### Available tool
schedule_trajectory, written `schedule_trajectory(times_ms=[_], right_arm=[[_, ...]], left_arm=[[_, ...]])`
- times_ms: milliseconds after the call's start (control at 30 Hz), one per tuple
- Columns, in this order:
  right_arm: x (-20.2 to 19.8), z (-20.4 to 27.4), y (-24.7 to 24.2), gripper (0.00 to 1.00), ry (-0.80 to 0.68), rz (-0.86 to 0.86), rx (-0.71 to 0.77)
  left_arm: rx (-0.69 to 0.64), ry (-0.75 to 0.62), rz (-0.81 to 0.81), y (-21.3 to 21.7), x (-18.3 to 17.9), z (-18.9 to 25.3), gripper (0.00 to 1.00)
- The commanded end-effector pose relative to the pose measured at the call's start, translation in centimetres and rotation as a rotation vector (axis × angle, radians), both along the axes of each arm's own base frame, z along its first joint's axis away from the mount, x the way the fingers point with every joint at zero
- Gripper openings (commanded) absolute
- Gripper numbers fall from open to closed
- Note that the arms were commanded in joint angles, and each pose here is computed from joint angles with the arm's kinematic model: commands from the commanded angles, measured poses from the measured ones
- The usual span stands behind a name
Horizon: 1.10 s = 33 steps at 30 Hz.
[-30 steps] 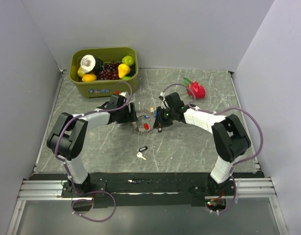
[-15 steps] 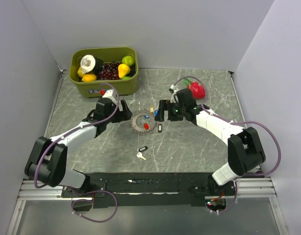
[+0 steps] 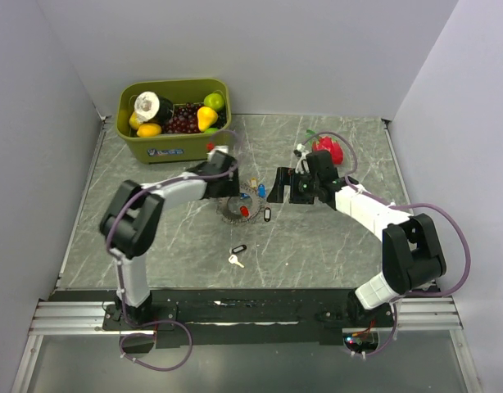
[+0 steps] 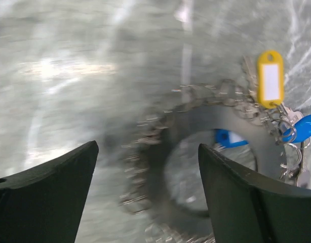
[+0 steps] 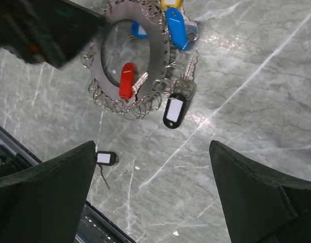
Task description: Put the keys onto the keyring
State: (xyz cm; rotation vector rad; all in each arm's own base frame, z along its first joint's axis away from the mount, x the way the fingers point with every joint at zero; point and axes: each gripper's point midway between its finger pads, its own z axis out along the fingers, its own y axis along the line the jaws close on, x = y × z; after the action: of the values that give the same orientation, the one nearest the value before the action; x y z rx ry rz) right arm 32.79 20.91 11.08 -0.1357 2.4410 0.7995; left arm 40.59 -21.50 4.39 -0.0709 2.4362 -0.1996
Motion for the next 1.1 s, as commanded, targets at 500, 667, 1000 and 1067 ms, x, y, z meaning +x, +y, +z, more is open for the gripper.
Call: schedule_trajectory(times_ms=[500,667,1000,1067], right_arm=[[0.7,2.0,-2.7,0.99,-0.077,-0.087,-0.039],[1.4,1.0,-3.2,0.99,-0.049,-0.109,-0.056],[2.5,-2.6,-3.4,0.99,0.06,-0.127,-0.151],[2.4,-3.6,-2.7,0.98,0.086,-0.11,-0.169]], left_arm=[[0.327,-0.037,-0.278,-7.9,-4.1,-2.7,0.64],[0.196,-0.121,-0.329,-9.6,-4.6,0.3,0.68],[-0.039,-0.156,-0.249,-6.4,-3.4,6.0,0.81],[-0.091,-0.139,-0.237,-5.9,-3.4,6.0,0.81]])
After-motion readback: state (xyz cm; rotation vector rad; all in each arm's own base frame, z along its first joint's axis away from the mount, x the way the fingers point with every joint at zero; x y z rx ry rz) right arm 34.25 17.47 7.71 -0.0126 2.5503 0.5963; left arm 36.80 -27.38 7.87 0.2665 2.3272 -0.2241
